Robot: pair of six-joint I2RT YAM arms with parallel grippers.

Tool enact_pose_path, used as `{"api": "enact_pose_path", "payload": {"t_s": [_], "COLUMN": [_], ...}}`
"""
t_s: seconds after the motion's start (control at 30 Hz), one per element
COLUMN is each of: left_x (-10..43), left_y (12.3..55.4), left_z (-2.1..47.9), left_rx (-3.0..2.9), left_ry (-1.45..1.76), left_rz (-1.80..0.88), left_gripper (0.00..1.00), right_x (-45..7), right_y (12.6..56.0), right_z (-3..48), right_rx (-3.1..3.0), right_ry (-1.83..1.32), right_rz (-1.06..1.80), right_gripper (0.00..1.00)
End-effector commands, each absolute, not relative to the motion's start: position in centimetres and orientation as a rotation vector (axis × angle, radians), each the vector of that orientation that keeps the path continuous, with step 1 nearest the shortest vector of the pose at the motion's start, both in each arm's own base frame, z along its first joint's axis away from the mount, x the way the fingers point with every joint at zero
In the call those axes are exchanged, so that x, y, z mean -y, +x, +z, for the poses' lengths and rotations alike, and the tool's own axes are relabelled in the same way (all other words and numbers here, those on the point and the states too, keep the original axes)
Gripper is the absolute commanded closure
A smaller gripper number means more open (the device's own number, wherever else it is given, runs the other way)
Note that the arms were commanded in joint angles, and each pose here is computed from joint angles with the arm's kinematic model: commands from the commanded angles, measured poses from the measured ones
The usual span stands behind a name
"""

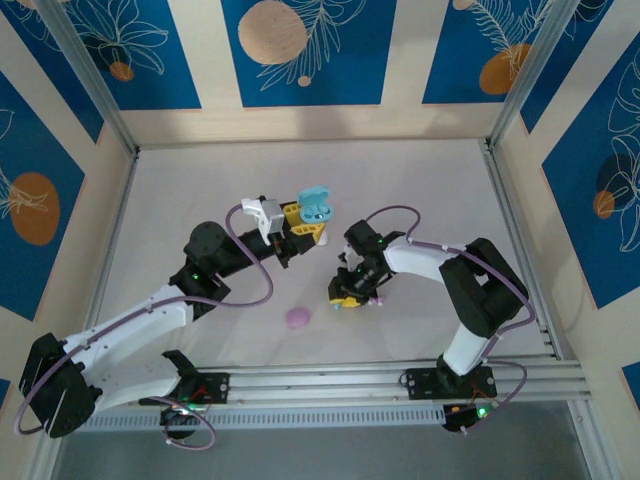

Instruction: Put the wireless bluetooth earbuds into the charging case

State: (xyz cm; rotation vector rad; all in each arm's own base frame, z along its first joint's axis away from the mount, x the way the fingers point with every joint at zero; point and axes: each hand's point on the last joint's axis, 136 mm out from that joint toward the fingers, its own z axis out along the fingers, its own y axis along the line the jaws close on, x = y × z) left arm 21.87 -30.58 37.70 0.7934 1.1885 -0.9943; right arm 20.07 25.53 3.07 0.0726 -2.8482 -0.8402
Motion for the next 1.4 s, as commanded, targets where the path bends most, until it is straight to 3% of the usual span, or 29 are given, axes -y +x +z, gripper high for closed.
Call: {"api": "enact_pose_path", "payload": {"t_s": [0.0, 0.67, 1.37], "left_x": [30.5, 30.3, 30.3], "left_y": [21.4, 21.5, 21.5], "left_z": [38.6, 38.7, 38.6], "left_rx": [-1.154, -1.157, -1.157], "left_ry": [0.783, 0.775, 0.774], "left_rz": [-1.002, -0.994, -0.992], "left_gripper": [0.75, 0.75, 0.74], "right_x": [-27.0, -29.0, -27.2], "right_y": [20.4, 23.0, 17.8], "right_z": [4.3, 3.1, 3.9], "right_rx": [2.814, 2.87, 2.753], "right_ry": [0.107, 0.352, 0.523], "right_rz": [-0.913, -0.792, -0.705], "right_gripper": [0.62, 0.62, 0.66]}}
